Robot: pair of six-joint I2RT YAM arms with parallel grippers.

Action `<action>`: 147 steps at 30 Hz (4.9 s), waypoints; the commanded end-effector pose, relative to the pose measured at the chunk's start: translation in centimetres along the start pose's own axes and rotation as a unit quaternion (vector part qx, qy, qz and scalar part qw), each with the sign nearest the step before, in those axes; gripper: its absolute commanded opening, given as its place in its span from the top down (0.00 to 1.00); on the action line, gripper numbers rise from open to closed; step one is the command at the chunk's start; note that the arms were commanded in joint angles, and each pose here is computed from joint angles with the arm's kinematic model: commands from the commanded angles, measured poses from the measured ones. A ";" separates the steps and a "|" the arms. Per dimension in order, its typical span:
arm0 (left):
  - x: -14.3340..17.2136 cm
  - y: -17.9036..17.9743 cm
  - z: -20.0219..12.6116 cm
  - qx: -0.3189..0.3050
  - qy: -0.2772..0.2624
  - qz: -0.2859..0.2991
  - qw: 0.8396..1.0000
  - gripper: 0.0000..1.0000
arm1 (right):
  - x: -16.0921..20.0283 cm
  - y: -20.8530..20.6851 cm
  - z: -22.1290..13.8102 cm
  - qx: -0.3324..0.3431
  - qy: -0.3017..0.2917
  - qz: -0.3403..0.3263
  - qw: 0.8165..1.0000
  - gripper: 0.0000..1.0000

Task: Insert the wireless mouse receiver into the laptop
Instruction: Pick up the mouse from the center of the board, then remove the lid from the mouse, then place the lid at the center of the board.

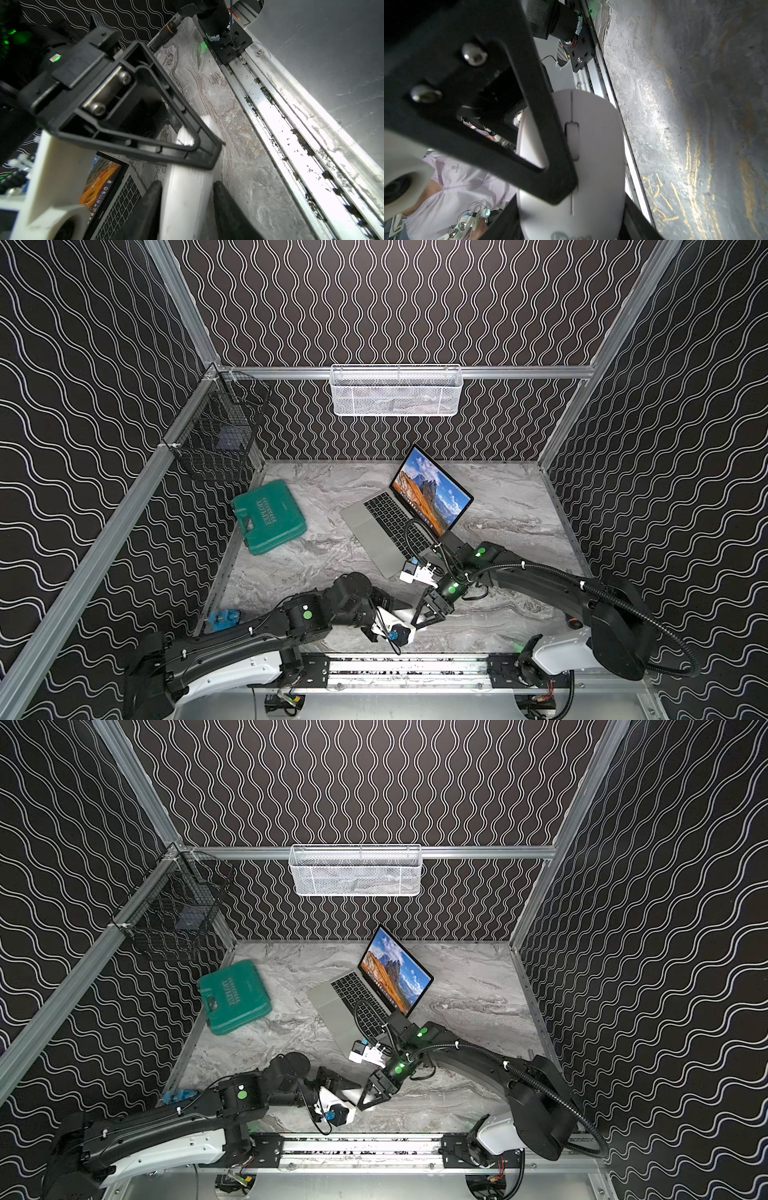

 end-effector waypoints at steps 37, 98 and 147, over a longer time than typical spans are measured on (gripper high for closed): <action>8.1 6.9 2.5 0.139 0.024 -0.636 0.759 1.00 | -1.8 -5.6 -3.7 0.177 -0.243 -0.085 0.950 0.26; 11.7 6.1 3.6 0.148 0.068 -0.703 0.692 1.00 | -1.8 -8.3 -3.5 0.118 -0.279 0.002 0.953 0.78; 13.4 7.5 1.3 0.084 0.060 -0.732 0.674 1.00 | 2.3 -9.8 -9.3 0.512 -0.277 0.111 0.806 1.00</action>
Point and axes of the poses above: each gripper's point midway between its finger pads, its own z axis out along the fingers, its own y axis along the line the jaws close on, x = y × z, the point moved 4 cm from there along -z, back along the fingers, and after that the axes turned 7 degrees about -z, right-handed, at the moved point
